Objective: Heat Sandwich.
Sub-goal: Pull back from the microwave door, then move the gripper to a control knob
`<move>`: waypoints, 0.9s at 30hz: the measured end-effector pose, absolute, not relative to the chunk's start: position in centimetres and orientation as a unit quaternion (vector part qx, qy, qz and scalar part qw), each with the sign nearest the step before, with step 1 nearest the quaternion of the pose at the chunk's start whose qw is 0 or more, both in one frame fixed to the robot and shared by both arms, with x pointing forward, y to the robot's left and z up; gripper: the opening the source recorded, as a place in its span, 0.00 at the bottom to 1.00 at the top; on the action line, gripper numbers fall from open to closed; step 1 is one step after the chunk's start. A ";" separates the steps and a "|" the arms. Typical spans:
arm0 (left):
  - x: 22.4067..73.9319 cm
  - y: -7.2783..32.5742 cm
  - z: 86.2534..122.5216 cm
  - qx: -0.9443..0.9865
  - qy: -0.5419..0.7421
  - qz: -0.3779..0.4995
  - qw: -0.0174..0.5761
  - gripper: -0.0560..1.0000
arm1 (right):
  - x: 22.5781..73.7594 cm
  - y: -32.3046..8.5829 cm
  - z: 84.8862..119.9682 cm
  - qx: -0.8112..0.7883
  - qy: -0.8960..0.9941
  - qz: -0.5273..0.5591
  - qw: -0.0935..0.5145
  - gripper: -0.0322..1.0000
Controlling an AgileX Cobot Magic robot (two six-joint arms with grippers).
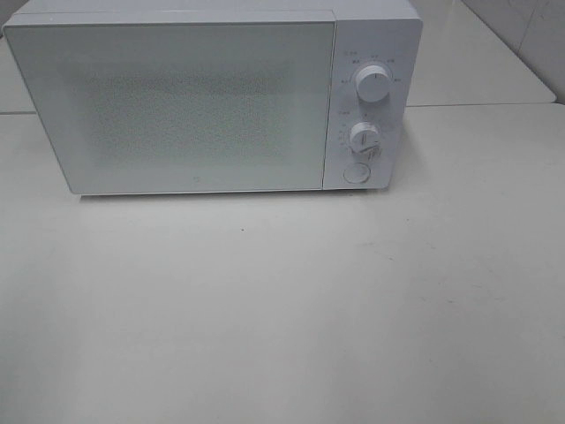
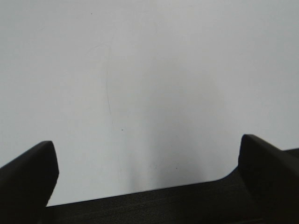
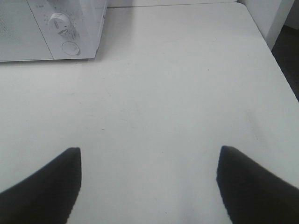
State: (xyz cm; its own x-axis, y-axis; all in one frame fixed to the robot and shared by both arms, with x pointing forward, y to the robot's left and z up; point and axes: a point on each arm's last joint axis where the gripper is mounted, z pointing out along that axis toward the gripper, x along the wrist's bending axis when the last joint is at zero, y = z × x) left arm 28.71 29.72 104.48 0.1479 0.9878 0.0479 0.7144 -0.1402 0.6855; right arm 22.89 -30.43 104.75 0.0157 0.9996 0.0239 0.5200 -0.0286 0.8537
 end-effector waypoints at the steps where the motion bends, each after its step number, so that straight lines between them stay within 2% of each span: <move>1: 28.7 29.7 104.5 0.710 0.600 0.257 0.265 0.99 | 22.9 -30.4 104.7 0.625 0.607 0.351 0.342 0.77; 10: 27.5 29.8 104.8 0.696 0.592 0.279 0.295 0.99 | 22.9 -30.4 104.7 0.625 0.607 0.351 0.342 0.77; 22: 23.5 30.3 105.3 0.622 0.581 0.376 0.368 0.99 | 22.9 -30.4 104.7 0.625 0.607 0.351 0.342 0.77; 27: 23.4 30.3 105.3 0.621 0.580 0.376 0.368 0.99 | 22.9 -30.4 104.7 0.625 0.607 0.351 0.342 0.77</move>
State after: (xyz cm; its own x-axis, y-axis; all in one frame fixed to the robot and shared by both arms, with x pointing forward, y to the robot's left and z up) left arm 23.42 30.32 105.27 0.0434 0.9983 0.0399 0.4438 -0.0551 0.8945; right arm 22.89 -30.43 104.75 0.0157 0.9996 0.0239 0.5200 -0.0286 0.8537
